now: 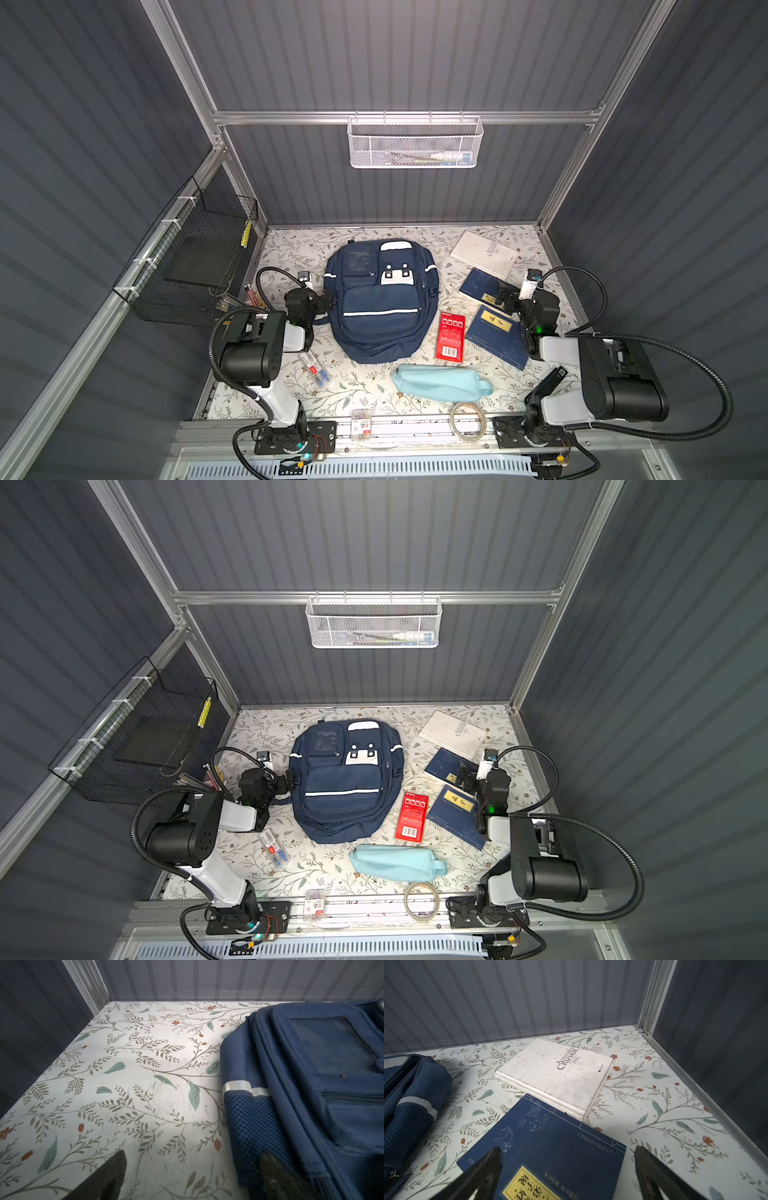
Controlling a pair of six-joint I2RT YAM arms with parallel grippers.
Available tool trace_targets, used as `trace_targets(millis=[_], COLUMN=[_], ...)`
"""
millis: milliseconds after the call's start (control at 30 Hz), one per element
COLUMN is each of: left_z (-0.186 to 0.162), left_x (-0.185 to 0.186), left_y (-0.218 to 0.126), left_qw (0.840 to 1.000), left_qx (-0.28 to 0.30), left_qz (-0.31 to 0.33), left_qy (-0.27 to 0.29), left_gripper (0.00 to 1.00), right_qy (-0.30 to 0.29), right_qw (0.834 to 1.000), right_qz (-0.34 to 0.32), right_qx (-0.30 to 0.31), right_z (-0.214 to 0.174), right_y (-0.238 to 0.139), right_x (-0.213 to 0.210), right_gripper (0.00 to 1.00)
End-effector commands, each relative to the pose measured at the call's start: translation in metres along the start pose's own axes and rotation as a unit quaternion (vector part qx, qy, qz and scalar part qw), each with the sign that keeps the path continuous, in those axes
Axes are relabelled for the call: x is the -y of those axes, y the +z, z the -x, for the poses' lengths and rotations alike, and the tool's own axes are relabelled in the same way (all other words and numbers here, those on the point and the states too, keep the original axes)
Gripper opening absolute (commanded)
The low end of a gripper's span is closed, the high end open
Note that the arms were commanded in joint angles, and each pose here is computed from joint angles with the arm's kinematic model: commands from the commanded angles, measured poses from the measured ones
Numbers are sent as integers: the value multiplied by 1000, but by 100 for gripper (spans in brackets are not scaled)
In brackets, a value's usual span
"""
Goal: Pack the student bag
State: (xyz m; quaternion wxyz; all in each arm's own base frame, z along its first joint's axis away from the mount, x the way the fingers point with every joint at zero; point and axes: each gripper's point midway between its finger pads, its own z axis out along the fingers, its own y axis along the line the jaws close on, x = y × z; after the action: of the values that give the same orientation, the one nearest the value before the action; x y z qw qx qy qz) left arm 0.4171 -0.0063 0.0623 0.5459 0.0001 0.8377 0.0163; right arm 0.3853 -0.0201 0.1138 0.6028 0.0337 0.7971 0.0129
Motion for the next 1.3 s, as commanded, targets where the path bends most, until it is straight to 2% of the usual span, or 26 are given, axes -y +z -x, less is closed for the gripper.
trace_targets(millis=[0, 867, 1000, 1067, 1200, 1267], left_z=[3, 3, 12, 22, 41, 50], left_x=[1, 1, -1, 2, 2, 12], left_y=[2, 2, -4, -8, -16, -23], left_qw=[1000, 1000, 1000, 1000, 999, 998], left_qx=[3, 4, 11, -5, -36, -30], left_qz=[-2, -3, 2, -6, -8, -38], left_qy=[10, 9, 5, 9, -20, -48], left_gripper=[100, 100, 100, 100, 100, 100], right_qy=[0, 0, -8, -11, 8, 82], right_qw=[1000, 1000, 1000, 1000, 999, 994], right_qz=[-3, -1, 18, 20, 20, -1], right_qx=[11, 11, 6, 3, -27, -68], right_z=[5, 5, 9, 16, 32, 36], right_y=[0, 0, -1, -5, -13, -14], right_x=[0, 0, -8, -10, -12, -7], right_gripper=[99, 99, 99, 99, 99, 99])
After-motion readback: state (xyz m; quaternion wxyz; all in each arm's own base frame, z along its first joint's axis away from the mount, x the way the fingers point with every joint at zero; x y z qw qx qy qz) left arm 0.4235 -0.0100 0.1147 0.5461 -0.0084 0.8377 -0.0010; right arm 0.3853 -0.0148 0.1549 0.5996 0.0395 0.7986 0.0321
